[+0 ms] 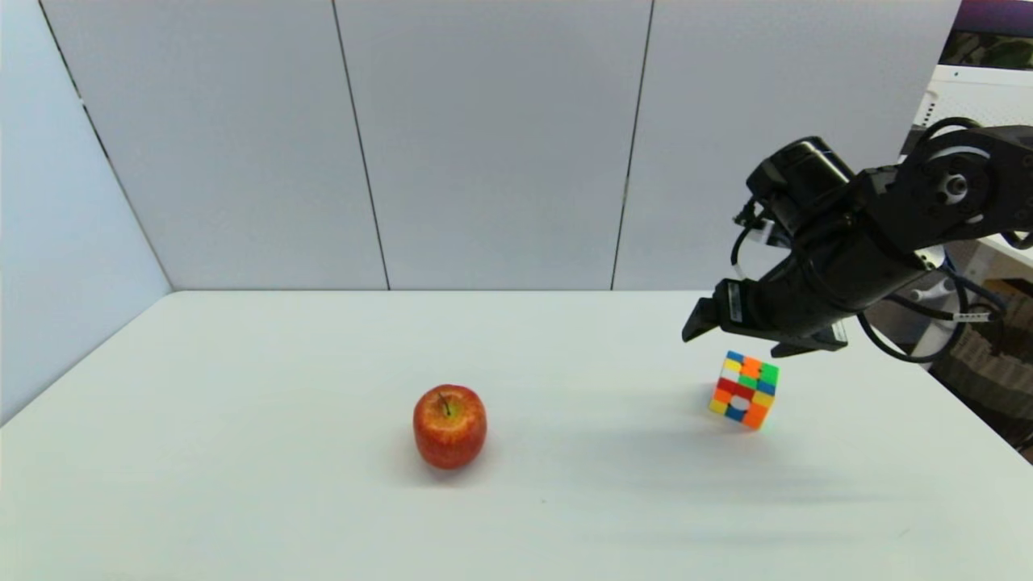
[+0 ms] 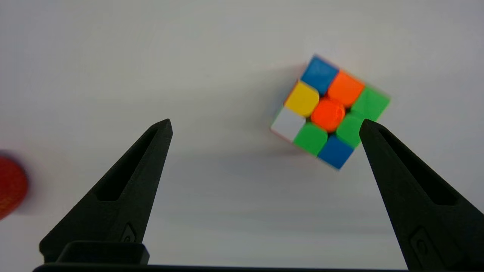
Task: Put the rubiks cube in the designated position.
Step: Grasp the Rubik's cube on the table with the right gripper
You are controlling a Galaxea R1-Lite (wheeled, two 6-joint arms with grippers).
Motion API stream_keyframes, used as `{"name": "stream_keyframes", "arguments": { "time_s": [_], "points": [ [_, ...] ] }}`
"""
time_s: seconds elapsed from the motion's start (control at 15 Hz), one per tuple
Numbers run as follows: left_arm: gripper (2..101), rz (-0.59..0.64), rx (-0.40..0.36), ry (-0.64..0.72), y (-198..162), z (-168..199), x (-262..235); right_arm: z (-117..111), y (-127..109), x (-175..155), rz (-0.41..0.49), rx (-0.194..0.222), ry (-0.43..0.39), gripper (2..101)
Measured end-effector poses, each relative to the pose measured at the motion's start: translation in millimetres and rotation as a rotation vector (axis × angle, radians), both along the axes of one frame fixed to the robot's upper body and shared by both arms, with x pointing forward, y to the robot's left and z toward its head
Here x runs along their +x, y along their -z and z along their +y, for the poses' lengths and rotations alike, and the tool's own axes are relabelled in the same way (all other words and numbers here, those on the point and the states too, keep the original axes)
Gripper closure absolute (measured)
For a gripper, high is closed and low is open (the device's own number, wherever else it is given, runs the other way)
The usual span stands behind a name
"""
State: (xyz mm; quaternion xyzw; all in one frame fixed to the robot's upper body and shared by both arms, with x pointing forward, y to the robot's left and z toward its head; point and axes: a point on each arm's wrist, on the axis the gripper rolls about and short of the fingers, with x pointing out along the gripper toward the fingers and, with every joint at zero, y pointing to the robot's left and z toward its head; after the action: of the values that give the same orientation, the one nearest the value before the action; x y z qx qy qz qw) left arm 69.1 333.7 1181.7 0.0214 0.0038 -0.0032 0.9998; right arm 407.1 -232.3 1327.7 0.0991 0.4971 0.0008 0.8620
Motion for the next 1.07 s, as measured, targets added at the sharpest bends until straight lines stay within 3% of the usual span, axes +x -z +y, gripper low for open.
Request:
{"name": "stream_keyframes", "arguments": {
  "time_s": [0.33, 0.67, 0.87, 1.07],
  "points": [
    [5.4, 0.0, 0.0, 0.0, 0.0, 0.0, 0.0, 5.1, 5.4, 22.3, 0.056, 0.076, 0.17, 4.3],
    [5.4, -0.001, 0.0, 0.0, -0.1, 0.0, 0.0, -13.2, 23.8, 45.2, 0.086, 0.036, 0.257, 4.3],
    [5.4, 0.0, 0.0, 0.0, 0.0, 0.0, 0.0, -21.3, 30.6, 38.2, 0.204, -0.007, 0.281, 4.3],
    [5.4, -0.001, 0.0, 0.0, -0.1, 0.0, 0.0, -22.9, 31.4, 35.9, 0.249, -0.002, 0.331, 4.3]
  ]
}}
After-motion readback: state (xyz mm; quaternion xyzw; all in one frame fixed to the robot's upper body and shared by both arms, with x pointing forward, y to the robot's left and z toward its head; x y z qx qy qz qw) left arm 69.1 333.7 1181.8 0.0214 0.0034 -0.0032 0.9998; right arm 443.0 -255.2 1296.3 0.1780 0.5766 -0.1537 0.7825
